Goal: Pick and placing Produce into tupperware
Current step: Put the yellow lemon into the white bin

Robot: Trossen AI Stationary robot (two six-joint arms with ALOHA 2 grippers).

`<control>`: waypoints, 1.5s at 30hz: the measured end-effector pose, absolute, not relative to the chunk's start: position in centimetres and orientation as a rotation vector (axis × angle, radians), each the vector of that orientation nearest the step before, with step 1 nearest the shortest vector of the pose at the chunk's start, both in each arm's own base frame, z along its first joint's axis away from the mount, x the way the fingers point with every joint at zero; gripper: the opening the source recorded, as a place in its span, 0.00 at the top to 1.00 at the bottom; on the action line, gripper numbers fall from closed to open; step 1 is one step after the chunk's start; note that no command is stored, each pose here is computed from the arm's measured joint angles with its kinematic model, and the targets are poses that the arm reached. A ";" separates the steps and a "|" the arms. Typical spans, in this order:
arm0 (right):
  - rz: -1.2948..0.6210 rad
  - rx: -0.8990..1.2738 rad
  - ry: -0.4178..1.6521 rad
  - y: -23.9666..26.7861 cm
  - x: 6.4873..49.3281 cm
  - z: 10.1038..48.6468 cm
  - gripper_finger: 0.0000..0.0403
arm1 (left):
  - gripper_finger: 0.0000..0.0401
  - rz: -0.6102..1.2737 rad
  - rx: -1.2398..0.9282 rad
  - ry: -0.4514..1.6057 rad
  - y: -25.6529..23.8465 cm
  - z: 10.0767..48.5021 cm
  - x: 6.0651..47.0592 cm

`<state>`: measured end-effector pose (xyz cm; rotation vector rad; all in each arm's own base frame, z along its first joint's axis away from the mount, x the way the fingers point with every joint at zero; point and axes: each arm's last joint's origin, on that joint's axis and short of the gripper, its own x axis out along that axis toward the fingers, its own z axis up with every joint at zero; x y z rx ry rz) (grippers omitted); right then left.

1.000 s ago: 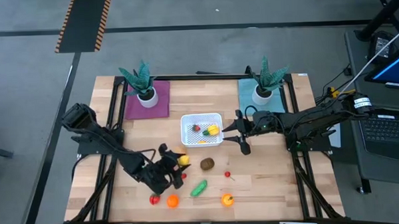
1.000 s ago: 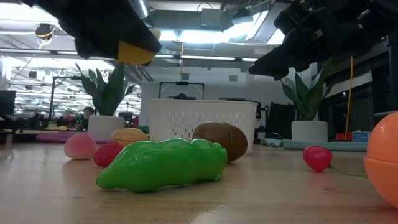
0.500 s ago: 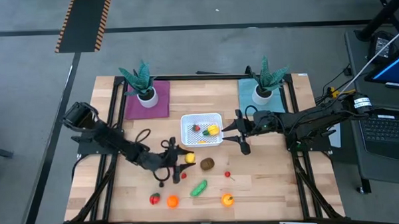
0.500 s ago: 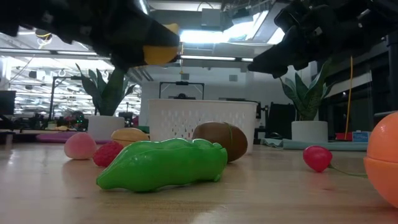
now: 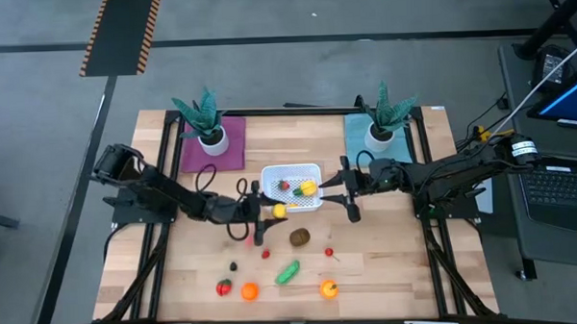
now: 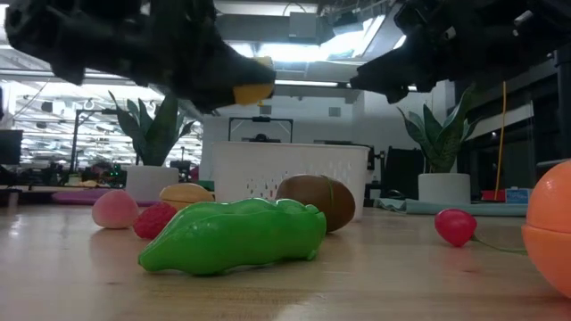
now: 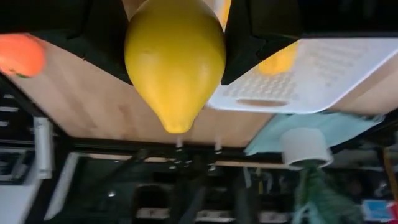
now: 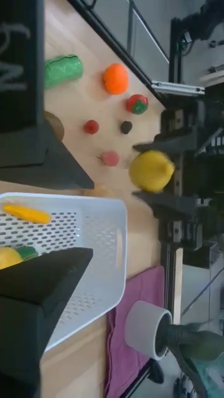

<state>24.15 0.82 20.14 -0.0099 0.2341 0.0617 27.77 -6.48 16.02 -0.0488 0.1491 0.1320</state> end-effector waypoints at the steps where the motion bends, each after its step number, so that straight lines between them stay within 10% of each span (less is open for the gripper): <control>1: 0.040 -0.006 0.229 0.8 24.2 20.2 0.60 | 0.51 0.148 -0.056 0.153 -6.0 15.9 27.8; 45: -0.108 -0.017 0.287 -2.9 24.7 18.7 0.60 | 0.51 0.021 -0.167 0.198 5.9 15.6 27.9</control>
